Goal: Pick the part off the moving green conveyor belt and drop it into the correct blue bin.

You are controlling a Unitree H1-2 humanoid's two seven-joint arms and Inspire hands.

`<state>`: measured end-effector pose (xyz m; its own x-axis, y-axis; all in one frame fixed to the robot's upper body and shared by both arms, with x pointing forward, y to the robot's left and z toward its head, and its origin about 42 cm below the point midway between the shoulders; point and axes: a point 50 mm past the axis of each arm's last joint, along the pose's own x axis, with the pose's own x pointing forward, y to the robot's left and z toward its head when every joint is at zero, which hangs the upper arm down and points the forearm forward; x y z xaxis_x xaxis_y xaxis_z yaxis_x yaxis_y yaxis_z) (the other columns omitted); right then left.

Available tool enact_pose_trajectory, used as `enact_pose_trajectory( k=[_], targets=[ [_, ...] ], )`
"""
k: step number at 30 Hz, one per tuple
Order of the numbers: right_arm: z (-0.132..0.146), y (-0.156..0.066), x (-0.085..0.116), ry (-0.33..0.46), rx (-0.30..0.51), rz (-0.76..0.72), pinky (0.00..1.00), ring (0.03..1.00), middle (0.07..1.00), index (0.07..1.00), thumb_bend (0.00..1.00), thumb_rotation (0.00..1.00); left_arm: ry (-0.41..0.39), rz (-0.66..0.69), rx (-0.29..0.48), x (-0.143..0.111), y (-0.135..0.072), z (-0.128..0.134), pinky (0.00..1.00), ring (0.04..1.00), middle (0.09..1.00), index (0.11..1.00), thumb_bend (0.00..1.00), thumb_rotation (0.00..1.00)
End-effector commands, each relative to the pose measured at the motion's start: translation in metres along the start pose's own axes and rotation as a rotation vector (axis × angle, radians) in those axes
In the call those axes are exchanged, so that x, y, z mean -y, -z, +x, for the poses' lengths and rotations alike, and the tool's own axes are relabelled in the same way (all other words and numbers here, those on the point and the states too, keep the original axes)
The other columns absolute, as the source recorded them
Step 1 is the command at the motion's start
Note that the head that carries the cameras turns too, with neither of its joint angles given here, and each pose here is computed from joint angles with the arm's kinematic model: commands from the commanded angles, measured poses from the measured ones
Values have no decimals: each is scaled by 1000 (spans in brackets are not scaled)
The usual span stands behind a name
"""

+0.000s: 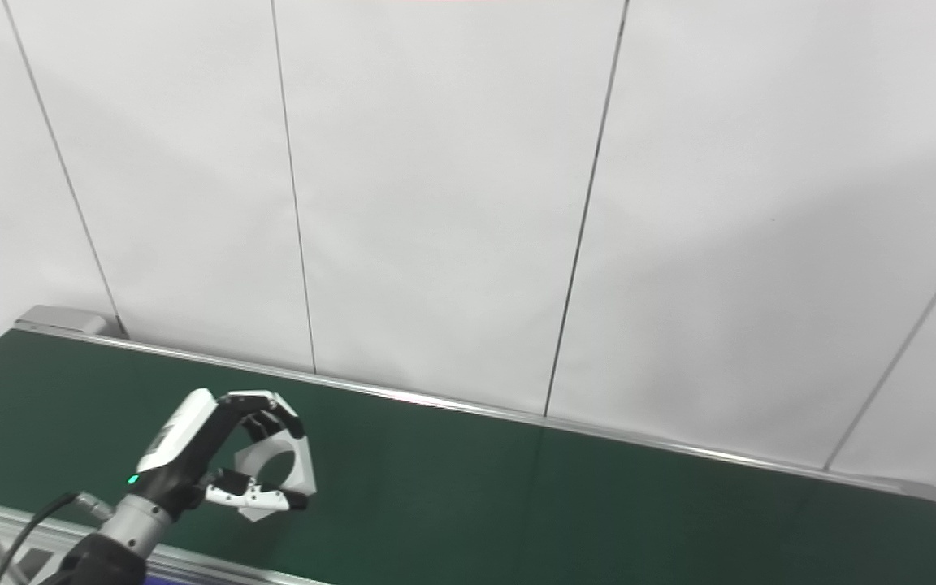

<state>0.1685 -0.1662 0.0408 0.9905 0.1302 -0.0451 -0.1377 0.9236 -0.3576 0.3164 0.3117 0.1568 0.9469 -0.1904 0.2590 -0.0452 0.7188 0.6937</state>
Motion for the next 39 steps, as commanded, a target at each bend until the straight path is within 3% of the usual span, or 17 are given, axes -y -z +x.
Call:
enact_pose_trajectory(
  k=[1,10,14,20,26,39],
  targets=[
    [3,-16,-1,26,47,7,695,762,778,782,829,0,-46,-27,87,-14,-8,3,401,414,507,513,496,0],
    [3,-32,-6,34,43,14,704,770,788,795,817,45,-34,-128,75,-4,-13,-23,397,420,506,509,498,0],
    [6,-38,-14,35,48,3,727,790,805,816,767,19,-21,-154,74,3,-18,-32,361,399,517,507,496,0],
    [11,-47,-21,41,44,9,754,808,819,834,709,12,37,-252,109,22,-28,-51,430,439,497,503,499,0],
    [12,-55,-18,47,44,6,752,810,823,839,698,0,85,-345,121,45,-33,-71,396,424,506,503,498,0],
    [12,-67,-5,63,58,8,739,801,813,830,705,22,208,-382,24,79,-43,-108,447,451,510,484,500,0]
  ],
)
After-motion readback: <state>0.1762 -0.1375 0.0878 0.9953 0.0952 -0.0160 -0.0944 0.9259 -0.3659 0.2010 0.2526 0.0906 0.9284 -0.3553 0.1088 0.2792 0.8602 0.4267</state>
